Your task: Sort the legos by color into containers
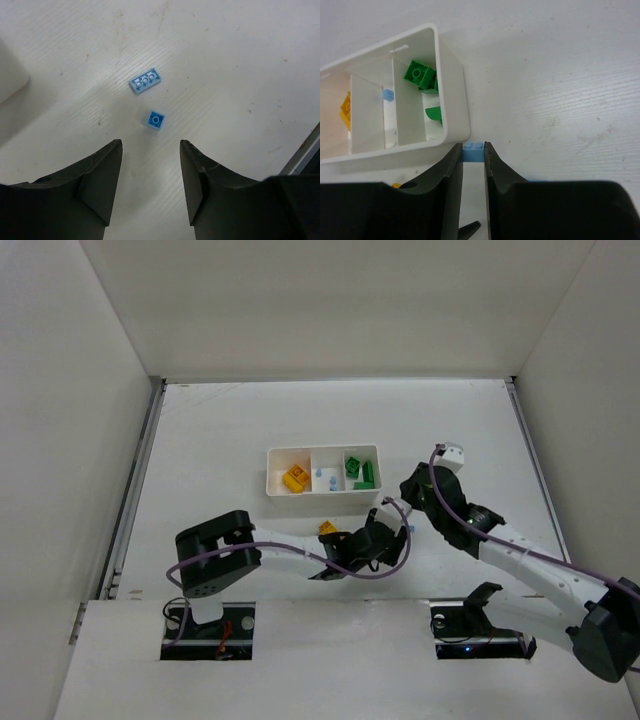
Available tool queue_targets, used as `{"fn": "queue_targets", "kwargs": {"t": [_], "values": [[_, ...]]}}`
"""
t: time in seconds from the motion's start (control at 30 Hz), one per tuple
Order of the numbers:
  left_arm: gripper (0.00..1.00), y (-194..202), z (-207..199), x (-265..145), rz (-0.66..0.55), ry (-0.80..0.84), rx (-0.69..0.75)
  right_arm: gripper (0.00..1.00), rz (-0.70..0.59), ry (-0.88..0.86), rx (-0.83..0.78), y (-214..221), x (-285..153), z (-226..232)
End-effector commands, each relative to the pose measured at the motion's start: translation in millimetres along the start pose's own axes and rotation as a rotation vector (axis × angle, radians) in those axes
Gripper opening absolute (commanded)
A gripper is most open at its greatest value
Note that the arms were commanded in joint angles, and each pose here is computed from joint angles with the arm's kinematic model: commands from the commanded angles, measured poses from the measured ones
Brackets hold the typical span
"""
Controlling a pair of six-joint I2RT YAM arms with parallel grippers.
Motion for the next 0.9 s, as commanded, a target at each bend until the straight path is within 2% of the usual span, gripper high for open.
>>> {"fn": "queue_targets", "kwargs": {"t": [0.0, 0.17, 0.37, 0.63, 0.87], "values": [[0.47, -21.7, -9.2, 12.0, -0.078, 0.03, 0.014, 0.2, -0.057, -0.081, 0.026, -19.0, -7.2, 16.7], [0.45, -9.1, -16.1, 27.2, -0.024, 0.07, 0.043, 0.2, -0.068, -0.089, 0.035, -19.4, -9.2, 13.1], [0.39, -0.2, -11.5, 38.2, 0.001, 0.046, 0.045, 0.2, -0.076, -0.092, 0.039, -21.3, -8.9, 11.3], [0.36, 13.5, -11.8, 42.1, 0.044, 0.038, 0.074, 0.2, -0.105, -0.047, 0.082, -35.2, 0.7, 1.4], [0.37, 13.1, -7.0, 29.5, -0.023, 0.005, 0.006, 0.2, -0.098, -0.023, 0.122, -38.0, 20.4, -5.7]]}}
Point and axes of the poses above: each gripper's point midway between its finger pads, its own x axis out along the fingers, its own z axis along the line the jaws close on, y = z × x, the point moved 10 cm from there along -x, back along the fingers, and after that the axes turned 7 degrees about x, right-handed, at the moved point
